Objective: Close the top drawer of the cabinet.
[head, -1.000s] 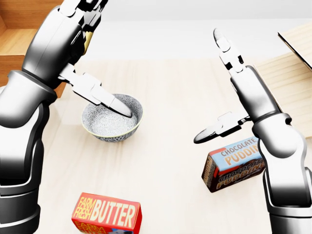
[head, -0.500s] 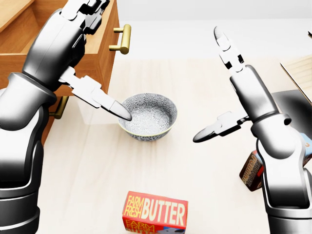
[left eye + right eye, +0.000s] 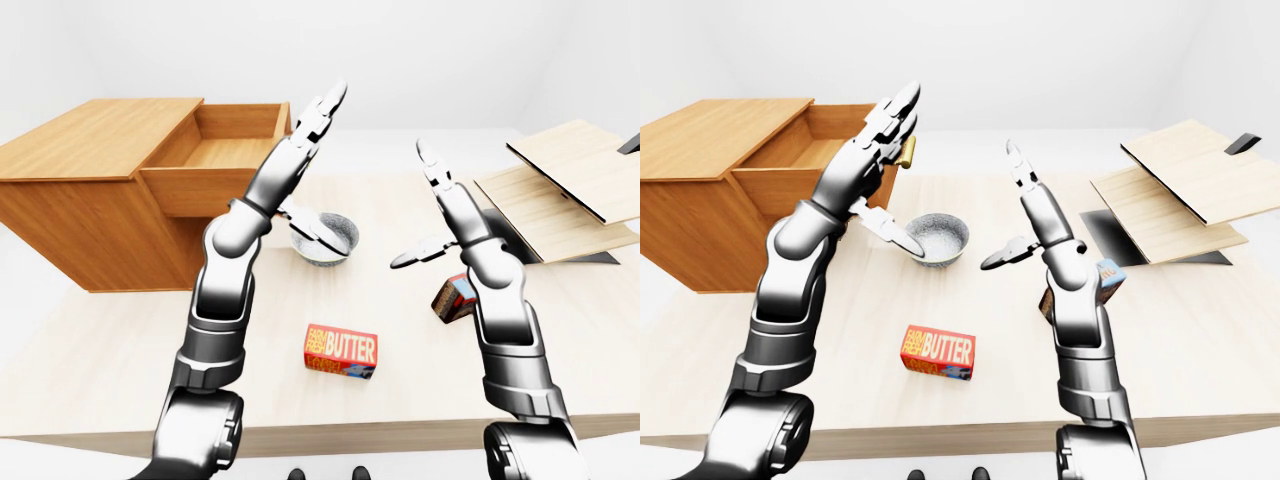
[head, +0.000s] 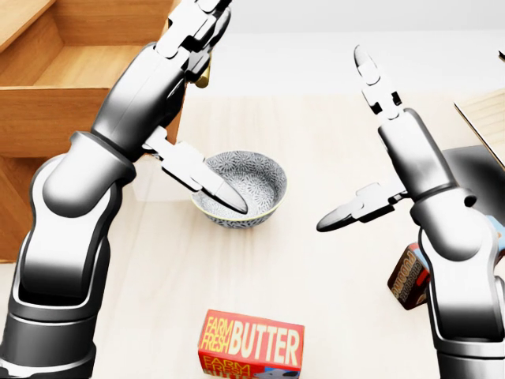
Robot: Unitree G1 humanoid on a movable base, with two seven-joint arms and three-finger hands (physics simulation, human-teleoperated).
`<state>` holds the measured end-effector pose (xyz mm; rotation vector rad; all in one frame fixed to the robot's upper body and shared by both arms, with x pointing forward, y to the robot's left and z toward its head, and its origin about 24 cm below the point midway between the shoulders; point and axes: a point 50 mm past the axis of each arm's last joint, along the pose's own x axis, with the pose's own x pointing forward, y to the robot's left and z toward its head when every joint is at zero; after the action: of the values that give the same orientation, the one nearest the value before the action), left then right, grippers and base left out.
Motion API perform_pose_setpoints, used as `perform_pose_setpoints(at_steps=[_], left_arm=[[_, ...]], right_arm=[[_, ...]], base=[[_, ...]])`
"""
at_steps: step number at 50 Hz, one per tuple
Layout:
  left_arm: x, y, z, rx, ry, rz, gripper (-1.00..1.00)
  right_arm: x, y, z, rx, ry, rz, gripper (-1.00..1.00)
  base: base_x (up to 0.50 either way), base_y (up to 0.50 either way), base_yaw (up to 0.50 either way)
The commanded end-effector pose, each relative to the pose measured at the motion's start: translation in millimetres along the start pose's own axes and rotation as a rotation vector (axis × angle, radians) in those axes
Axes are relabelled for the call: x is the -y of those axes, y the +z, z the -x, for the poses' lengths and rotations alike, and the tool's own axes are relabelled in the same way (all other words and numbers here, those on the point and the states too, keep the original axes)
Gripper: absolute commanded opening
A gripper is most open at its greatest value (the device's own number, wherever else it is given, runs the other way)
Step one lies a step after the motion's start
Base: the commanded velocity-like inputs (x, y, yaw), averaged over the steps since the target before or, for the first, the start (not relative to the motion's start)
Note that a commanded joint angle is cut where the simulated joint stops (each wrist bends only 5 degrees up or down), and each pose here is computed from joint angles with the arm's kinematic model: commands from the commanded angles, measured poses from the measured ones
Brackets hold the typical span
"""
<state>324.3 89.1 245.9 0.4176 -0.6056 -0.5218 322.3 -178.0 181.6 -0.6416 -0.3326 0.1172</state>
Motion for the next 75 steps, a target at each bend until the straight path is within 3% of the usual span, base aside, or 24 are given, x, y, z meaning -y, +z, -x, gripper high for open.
perform_pose_setpoints(at_steps=[1,4,15,23,33,39,55,75], left_arm=[[25.4,-24.4,-7.4,-0.094,-0.058,0.079,1.00],[28.2,-45.9,-10.3,-0.183,-0.052,0.128,1.00],[22.0,-78.3,-15.4,-0.317,0.017,0.235,1.00],[13.2,-102.7,-12.1,-0.429,0.139,0.313,1.00],[-2.4,-124.6,0.4,-0.547,0.295,0.327,1.00],[-18.8,-136.8,14.4,-0.623,0.408,0.290,1.00],[-55.6,-136.6,45.1,-0.638,0.530,0.110,1.00],[-85.6,-134.0,66.7,-0.671,0.643,-0.045,1.00]], right_arm=[[0.7,-4.6,1.7,-0.017,-0.006,-0.005,1.00],[0.1,-6.8,1.7,-0.025,-0.006,-0.011,1.00],[-0.1,-10.3,2.8,-0.038,-0.008,-0.015,1.00],[-1.0,-13.4,2.9,-0.050,-0.010,-0.022,1.00],[-0.4,-13.0,5.3,-0.046,-0.011,-0.021,1.00],[-0.3,-10.9,7.3,-0.038,-0.014,-0.015,1.00],[-2.6,-11.5,7.5,-0.040,-0.015,-0.021,1.00],[-1.6,-11.2,9.5,-0.037,-0.022,-0.024,1.00]], base=[[0.00,0.00,0.00],[0.00,0.00,0.00],[0.00,0.00,0.00],[0.00,0.00,0.00],[0.00,0.00,0.00],[0.01,0.00,0.00],[0.01,0.00,0.00],[0.01,0.00,0.00]])
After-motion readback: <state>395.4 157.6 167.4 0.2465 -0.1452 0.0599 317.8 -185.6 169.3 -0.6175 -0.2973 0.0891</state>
